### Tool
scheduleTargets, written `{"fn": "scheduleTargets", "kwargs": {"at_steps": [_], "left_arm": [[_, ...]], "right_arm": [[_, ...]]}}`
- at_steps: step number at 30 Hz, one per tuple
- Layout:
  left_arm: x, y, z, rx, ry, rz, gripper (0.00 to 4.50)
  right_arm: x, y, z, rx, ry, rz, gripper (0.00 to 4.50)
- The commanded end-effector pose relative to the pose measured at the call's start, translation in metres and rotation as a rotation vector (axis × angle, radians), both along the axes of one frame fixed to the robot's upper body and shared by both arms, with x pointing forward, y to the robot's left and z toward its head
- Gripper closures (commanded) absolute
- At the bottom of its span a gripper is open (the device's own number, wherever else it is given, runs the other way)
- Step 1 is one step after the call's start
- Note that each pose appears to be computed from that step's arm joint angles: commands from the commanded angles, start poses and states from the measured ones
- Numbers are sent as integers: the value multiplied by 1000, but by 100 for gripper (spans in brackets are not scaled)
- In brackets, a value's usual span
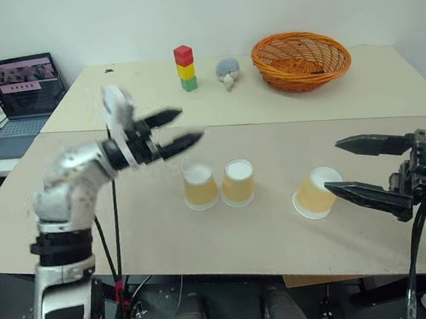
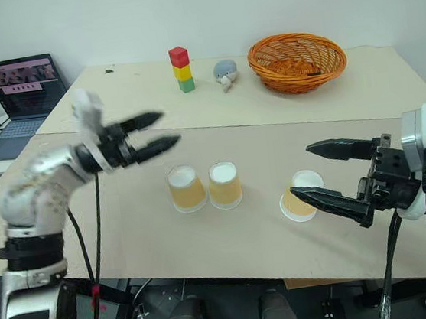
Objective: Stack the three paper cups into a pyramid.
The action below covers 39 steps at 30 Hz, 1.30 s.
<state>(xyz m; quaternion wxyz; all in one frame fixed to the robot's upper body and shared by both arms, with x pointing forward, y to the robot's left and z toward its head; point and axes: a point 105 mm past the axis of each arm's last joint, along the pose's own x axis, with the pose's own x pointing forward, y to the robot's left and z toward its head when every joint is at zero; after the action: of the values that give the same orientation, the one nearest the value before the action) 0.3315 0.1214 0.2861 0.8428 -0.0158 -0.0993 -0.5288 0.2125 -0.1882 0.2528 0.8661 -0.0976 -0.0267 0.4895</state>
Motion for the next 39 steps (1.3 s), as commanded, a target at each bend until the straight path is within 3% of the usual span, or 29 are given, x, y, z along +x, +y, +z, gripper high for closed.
{"fn": "scheduleTargets", "kwargs": {"at_steps": [1,4,7,10,14,19,24,39], "left_arm": [[-26,3,37,-109,-3,-95,9],[-40,3,43,-140,37,-149,9],[-62,2,27,-88,99,-231,9],[-95,-2,-3,76,155,-347,9],[-115,-6,-34,258,179,-394,9],[-110,-9,-63,361,164,-353,9],[-106,-8,-71,384,145,-352,9],[-103,1,-88,409,167,-318,9]], "right_arm": [[-1,-6,9,-10,-40,-14,0],[2,-10,3,-11,-19,-28,0],[6,-19,-9,-42,18,-66,0],[12,-43,-27,-119,60,-160,0],[13,-79,-44,-226,102,-283,0],[8,-92,-71,-240,166,-332,0],[10,-79,-86,-163,201,-308,0],[31,-35,-68,-24,164,-158,0]]}}
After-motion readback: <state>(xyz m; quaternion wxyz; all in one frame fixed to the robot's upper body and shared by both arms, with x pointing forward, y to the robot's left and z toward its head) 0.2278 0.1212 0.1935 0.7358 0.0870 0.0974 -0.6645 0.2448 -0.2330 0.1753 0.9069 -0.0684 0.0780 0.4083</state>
